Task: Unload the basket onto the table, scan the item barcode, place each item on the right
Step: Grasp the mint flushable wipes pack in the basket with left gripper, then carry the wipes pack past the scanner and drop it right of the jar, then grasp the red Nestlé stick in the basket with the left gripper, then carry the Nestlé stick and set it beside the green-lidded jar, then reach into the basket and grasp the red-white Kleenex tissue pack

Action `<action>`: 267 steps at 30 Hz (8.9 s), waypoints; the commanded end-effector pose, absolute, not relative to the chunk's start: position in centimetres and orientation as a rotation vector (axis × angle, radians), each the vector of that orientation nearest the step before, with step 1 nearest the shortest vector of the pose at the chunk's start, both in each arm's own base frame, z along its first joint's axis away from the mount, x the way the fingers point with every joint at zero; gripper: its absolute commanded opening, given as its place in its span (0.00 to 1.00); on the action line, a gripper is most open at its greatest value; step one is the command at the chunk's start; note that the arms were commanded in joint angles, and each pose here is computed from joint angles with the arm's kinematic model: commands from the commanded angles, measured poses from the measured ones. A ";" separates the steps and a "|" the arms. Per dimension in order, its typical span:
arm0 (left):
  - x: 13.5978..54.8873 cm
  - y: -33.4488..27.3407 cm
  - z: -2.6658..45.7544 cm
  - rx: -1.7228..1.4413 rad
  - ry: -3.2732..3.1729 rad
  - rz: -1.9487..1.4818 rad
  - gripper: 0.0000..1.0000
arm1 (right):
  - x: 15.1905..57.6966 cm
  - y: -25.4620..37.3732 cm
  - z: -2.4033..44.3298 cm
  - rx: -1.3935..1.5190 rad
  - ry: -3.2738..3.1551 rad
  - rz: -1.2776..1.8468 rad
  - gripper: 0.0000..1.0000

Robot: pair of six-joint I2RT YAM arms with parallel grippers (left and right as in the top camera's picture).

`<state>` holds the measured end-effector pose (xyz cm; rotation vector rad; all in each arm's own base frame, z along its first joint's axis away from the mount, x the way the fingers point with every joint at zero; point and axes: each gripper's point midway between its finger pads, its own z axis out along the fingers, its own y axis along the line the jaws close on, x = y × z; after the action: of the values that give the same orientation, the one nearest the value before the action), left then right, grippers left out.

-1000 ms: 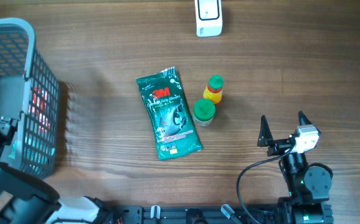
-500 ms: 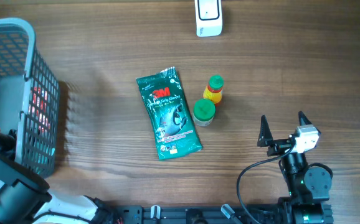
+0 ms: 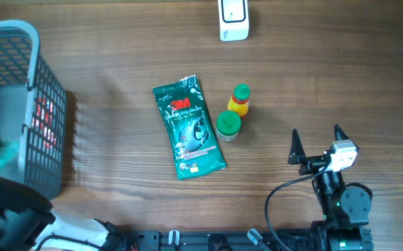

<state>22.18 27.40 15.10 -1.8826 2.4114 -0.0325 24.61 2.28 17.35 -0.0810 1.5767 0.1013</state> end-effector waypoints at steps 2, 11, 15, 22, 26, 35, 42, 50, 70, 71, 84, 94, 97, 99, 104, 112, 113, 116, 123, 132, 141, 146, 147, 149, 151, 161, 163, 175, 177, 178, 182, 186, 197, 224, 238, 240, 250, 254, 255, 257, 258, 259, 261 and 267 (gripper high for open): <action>25.0 28.8 29.7 -1.639 2.158 -0.010 0.40 | 24.6 2.2 17.6 -0.086 1.565 0.091 1.00; 28.6 14.4 39.7 -1.148 2.151 -0.506 0.39 | 24.6 2.2 17.6 -0.087 1.565 0.091 1.00; 30.2 6.0 40.8 -0.824 2.290 -0.593 0.37 | 24.6 2.2 17.6 -0.087 1.565 0.091 1.00; 31.1 -8.8 39.7 -0.265 2.515 -0.650 0.35 | 24.6 2.2 17.6 -0.086 1.566 0.091 1.00; 31.8 -16.6 40.7 0.047 2.456 -0.715 0.36 | 24.6 2.2 17.6 -0.087 1.565 0.091 1.00; 33.5 -35.0 35.7 0.498 2.394 -0.835 0.37 | 24.6 2.2 17.6 -0.086 1.565 0.091 1.00; 35.5 -43.8 26.2 0.623 2.455 -0.841 0.37 | 24.6 2.2 17.6 -0.086 1.565 0.091 1.00; 33.8 -45.9 13.5 0.697 2.727 -0.694 0.37 | 24.6 2.2 17.6 -0.087 1.565 0.091 1.00; 32.1 -40.5 7.8 0.491 2.923 -0.140 0.55 | 24.6 2.2 17.6 -0.086 1.565 0.091 1.00; 32.1 -40.6 8.3 0.495 2.912 -0.151 0.57 | 24.6 2.2 17.6 -0.087 1.565 0.091 1.00; 35.5 -33.0 32.3 0.338 2.452 -0.481 0.62 | 24.6 2.2 17.6 -0.086 1.566 0.091 1.00; 32.1 -5.5 45.2 -0.316 2.153 -0.014 0.62 | 24.6 2.2 17.6 -0.087 1.565 0.091 1.00; 29.5 2.8 44.2 -0.648 2.151 0.122 0.63 | 24.6 2.2 17.6 -0.086 1.565 0.091 1.00; 28.3 6.5 43.6 -0.821 2.132 0.187 0.64 | 24.6 2.2 17.6 -0.087 1.565 0.091 1.00; 25.9 15.1 40.9 -1.245 2.067 0.175 0.71 | 24.6 2.2 17.6 -0.087 1.565 0.091 1.00; 25.4 22.9 30.4 -1.648 2.147 0.062 0.72 | 24.6 2.2 17.6 -0.087 1.565 0.091 1.00; 25.6 23.2 28.8 -1.658 2.174 0.057 0.72 | 24.6 2.2 17.6 -0.086 1.566 0.091 1.00; 26.9 23.6 22.8 -1.633 2.276 0.002 0.75 | 24.6 2.2 17.6 -0.086 1.565 0.091 1.00; 28.4 22.9 13.0 -1.432 2.419 -0.086 0.80 | 24.6 2.2 17.6 -0.086 1.566 0.091 1.00; 28.8 21.4 6.0 -1.351 2.394 -0.173 0.88 | 24.6 2.2 17.6 -0.086 1.566 0.091 1.00; 29.9 20.6 5.5 -1.318 2.379 -0.275 0.81 | 24.6 2.2 17.6 -0.086 1.565 0.091 1.00; 30.0 19.6 3.2 -1.305 2.443 -0.367 0.78 | 24.6 2.2 17.6 -0.086 1.566 0.091 1.00; 29.9 19.4 2.6 -1.298 2.465 -0.371 0.73 | 24.6 2.2 17.6 -0.086 1.565 0.091 1.00; 29.7 19.3 1.9 -1.307 2.481 -0.380 0.58 | 24.6 2.2 17.6 -0.087 1.565 0.091 1.00; 29.8 19.4 1.9 -1.306 2.480 -0.378 0.37 | 24.6 2.2 17.6 -0.086 1.566 0.091 1.00; 30.8 24.3 15.1 -1.268 2.366 -0.198 0.04 | 24.6 2.2 17.6 -0.087 1.565 0.091 1.00; 30.7 24.8 19.5 -1.240 2.303 -0.167 0.04 | 24.6 2.2 17.6 -0.086 1.566 0.091 1.00; 29.4 7.5 38.6 -0.625 2.042 -0.653 0.04 | 24.6 2.2 17.6 -0.087 1.565 0.091 1.00; 28.6 2.3 38.2 -0.438 2.137 -0.719 0.04 | 24.6 2.2 17.6 -0.087 1.565 0.091 1.00; 28.4 0.9 38.0 -0.386 2.163 -0.743 0.04 | 24.6 2.2 17.6 -0.087 1.565 0.091 1.00; 27.7 -7.4 35.6 -0.094 2.304 -0.906 0.04 | 24.6 2.2 17.6 -0.086 1.566 0.091 1.00; 28.2 -12.9 30.5 0.132 2.402 -0.880 0.04 | 24.6 2.2 17.6 -0.086 1.566 0.091 1.00; 32.8 -22.5 14.1 0.422 2.463 -0.809 0.04 | 24.6 2.2 17.6 -0.086 1.566 0.091 1.00; 36.1 -7.2 37.5 -0.106 1.995 -0.292 0.79 | 24.6 2.2 17.6 -0.086 1.566 0.091 1.00; 28.7 18.2 33.5 -1.159 1.859 -0.028 0.89 | 24.6 2.2 17.6 -0.087 1.565 0.091 1.00; 29.4 19.7 31.2 -1.222 1.897 -0.112 0.89 | 24.6 2.2 17.6 -0.086 1.565 0.091 1.00; 31.8 23.5 13.8 -1.613 2.236 -0.289 0.69 | 24.6 2.2 17.6 -0.086 1.566 0.091 1.00; 31.8 23.5 9.1 -1.701 2.319 -0.319 0.69 | 24.6 2.2 17.6 -0.086 1.566 0.091 1.00; 31.8 23.5 8.1 -1.717 2.335 -0.329 0.70 | 24.6 2.2 17.6 -0.086 1.566 0.091 1.00; 31.8 23.4 6.7 -1.741 2.358 -0.340 0.71 | 24.6 2.2 17.6 -0.087 1.566 0.091 1.00; 31.9 23.3 6.0 -1.747 2.373 -0.344 0.72 | 24.6 2.2 17.5 -0.087 1.567 0.091 1.00; 32.0 23.2 5.7 -1.749 2.379 -0.346 0.72 | 24.6 2.2 17.5 -0.086 1.567 0.091 1.00; 32.6 22.6 4.8 -1.735 2.404 -0.362 0.73 | 24.6 2.2 17.5 -0.086 1.567 0.091 1.00; 34.3 21.1 4.1 -1.650 2.456 -0.331 0.61 | 24.6 2.2 17.5 -0.086 1.567 0.091 1.00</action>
<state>33.72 22.47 4.81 -1.6833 2.4107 -0.3298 24.61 2.28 17.37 -0.0810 1.5759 0.1013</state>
